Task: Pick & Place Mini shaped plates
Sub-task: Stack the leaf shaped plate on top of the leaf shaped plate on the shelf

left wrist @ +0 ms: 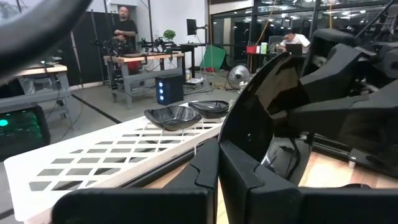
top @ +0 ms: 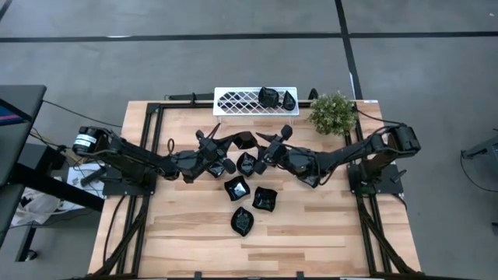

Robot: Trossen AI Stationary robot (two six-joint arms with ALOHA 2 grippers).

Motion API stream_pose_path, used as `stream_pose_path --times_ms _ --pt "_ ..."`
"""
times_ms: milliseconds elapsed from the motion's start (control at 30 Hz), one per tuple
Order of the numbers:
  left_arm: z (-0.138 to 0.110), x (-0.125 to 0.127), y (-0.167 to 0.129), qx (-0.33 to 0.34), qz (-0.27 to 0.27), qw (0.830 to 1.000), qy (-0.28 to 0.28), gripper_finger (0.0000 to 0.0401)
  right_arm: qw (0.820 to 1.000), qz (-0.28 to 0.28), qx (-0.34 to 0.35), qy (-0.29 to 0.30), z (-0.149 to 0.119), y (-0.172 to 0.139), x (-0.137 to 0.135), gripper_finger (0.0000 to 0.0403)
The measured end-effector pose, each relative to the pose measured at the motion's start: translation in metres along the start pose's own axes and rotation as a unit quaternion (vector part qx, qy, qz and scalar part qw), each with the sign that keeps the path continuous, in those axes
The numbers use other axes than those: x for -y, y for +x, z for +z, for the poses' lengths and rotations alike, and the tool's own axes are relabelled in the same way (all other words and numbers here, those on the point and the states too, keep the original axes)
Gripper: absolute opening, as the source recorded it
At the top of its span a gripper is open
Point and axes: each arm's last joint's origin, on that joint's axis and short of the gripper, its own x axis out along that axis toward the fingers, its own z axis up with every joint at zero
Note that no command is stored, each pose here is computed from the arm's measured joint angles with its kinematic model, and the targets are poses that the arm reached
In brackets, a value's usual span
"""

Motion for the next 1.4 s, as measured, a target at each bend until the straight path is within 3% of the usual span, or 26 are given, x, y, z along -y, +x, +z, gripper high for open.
stream_pose_path --times_ms 700,1400 --pt "0.0005 0.0 0.0025 0.003 -0.037 0.999 -0.015 0.0018 1.0 0.004 0.008 0.01 0.0026 0.001 0.0003 0.0005" --pt "-0.0006 -0.0001 0.0027 -0.001 -0.039 0.999 -0.008 0.0082 1.0 -0.006 0.006 -0.007 0.0025 0.0018 0.0017 0.0002"
